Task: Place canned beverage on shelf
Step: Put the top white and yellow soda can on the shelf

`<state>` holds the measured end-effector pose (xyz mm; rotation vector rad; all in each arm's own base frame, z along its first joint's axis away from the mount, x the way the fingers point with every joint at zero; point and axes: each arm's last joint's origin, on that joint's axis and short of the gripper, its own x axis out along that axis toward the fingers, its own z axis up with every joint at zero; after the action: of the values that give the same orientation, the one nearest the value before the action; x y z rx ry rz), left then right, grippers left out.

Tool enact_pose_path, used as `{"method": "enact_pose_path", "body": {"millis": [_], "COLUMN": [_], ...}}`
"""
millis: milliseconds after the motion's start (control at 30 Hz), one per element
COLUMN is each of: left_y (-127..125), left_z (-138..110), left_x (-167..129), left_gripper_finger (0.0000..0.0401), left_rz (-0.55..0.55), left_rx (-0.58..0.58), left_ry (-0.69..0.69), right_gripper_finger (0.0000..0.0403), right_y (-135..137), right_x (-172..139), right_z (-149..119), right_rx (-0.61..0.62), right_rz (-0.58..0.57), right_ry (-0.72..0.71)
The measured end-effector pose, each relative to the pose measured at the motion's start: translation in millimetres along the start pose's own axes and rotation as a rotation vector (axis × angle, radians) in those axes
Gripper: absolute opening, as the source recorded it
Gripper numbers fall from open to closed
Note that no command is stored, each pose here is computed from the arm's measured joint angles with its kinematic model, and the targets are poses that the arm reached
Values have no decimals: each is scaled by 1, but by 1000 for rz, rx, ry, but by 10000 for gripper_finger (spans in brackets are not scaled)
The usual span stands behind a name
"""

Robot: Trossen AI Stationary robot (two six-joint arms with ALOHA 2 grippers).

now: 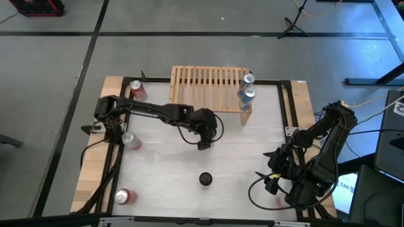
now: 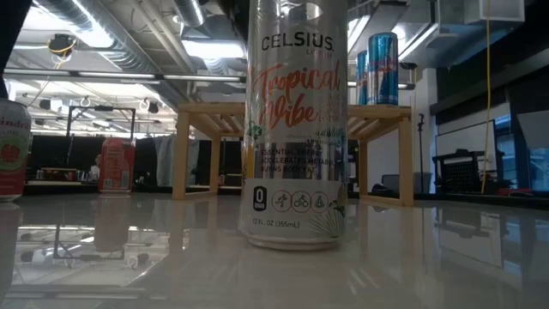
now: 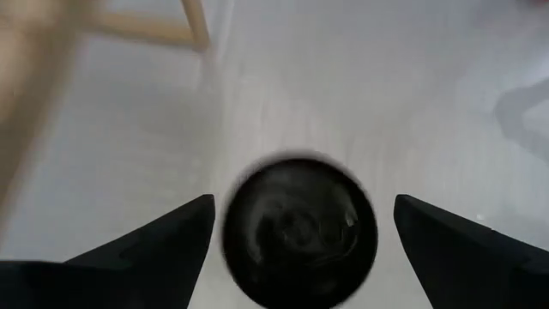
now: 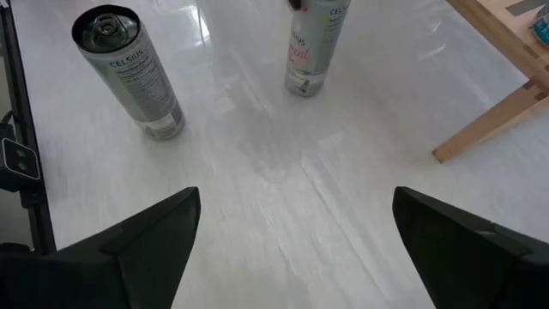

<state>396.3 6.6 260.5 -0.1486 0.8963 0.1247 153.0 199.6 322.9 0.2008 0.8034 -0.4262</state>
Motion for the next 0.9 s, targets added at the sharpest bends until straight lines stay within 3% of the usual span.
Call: {"method": "enact_pose_path", "body": {"millis": [267, 600, 767, 900], "left_y": [-2, 0, -1, -5], "left_z": [-2, -2, -1, 13], "left_x": [20, 23, 21, 4], "left_gripper_finger": [342, 238, 236, 236], "left_rz": [-4, 5, -17, -32], "left_rx": [49, 24, -4, -8], "left_ry": [7, 13, 19, 27], "right_gripper_finger": [374, 374, 374, 374], "right_y": [0, -2, -3, -6], "right_x": [0, 0, 0, -2], "right_z": [0, 1, 1, 1], "right_rx": [-2, -13, -22, -37], "right_rz": [-4, -17, -28, -43], "right_ry": [-7, -25, -32, -28]}}
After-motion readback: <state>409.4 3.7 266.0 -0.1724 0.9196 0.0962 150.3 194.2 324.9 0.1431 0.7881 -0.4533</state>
